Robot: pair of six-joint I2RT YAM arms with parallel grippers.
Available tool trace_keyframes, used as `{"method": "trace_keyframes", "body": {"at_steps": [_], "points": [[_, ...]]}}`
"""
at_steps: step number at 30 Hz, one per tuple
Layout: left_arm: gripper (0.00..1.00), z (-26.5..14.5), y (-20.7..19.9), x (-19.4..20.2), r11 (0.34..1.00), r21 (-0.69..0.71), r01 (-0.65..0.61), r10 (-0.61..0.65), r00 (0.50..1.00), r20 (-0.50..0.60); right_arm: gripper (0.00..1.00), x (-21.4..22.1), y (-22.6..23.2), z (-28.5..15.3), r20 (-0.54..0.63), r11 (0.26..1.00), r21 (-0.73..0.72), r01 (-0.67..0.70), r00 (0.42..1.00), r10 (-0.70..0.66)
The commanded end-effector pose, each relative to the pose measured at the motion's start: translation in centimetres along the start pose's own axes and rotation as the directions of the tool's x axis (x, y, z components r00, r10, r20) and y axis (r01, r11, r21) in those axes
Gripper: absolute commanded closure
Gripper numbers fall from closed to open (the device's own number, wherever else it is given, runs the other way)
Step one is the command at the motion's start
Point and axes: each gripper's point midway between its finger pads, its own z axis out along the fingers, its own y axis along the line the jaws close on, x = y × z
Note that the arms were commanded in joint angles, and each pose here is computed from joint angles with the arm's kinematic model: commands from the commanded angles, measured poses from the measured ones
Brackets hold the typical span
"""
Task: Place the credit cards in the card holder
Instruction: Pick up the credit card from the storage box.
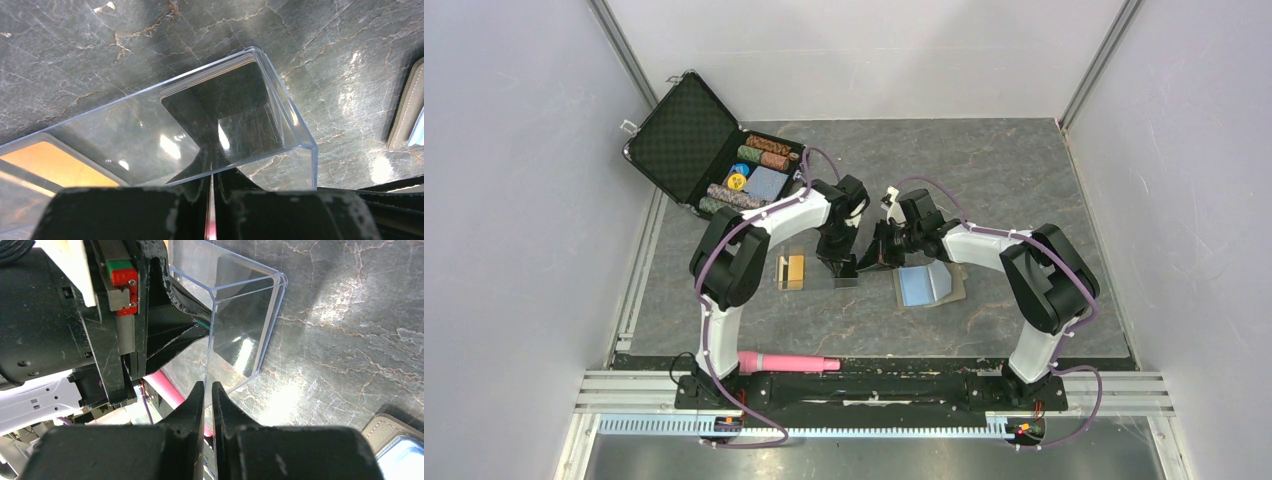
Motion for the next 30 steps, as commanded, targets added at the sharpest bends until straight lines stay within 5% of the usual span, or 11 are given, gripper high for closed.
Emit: {"method": "trace_keyframes", "body": {"at_steps": [1, 4, 8, 19, 25, 30], "points": [[0.89, -0.8, -1.5, -1.4, 0.998, 0.065, -0.001, -0.004, 0.997, 0.082, 1.0, -0.1, 1.9, -0.1, -0.007, 0.997, -0.069, 0.042, 0.999, -0.043], [0.66, -2.0, -1.2, -2.0, 0.997, 0.067, 0.03, -0.039, 0.988, 0.149, 1.0, -0.2, 1.8, -0.1, -0.006, 0.997, -0.069, 0.041, 0.999, -0.041], [0.62, -2.8, -0.6, -2.0, 0.99, 0.108, 0.089, -0.109, 0.974, 0.197, 1.0, -0.1, 1.8, 0.0, -0.008, 0.997, -0.069, 0.041, 0.999, -0.042], [0.67, -0.6, 0.2, -1.0, 0.979, 0.132, 0.154, -0.169, 0.979, 0.112, 1.0, 0.0, 1.7, -0.1, -0.011, 0.997, -0.069, 0.038, 0.999, -0.039], [0.78, 0.0, -1.3, -1.0, 0.971, 0.207, 0.123, -0.141, 0.987, 0.078, 1.0, 0.0, 1.7, -0.1, -0.01, 0.997, -0.07, 0.039, 0.999, -0.04], [0.98, -0.4, -1.6, -1.2, 0.971, 0.212, 0.11, -0.131, 0.987, 0.09, 1.0, 0.0, 1.8, -0.2, -0.006, 0.997, -0.07, 0.04, 0.999, -0.041]]}}
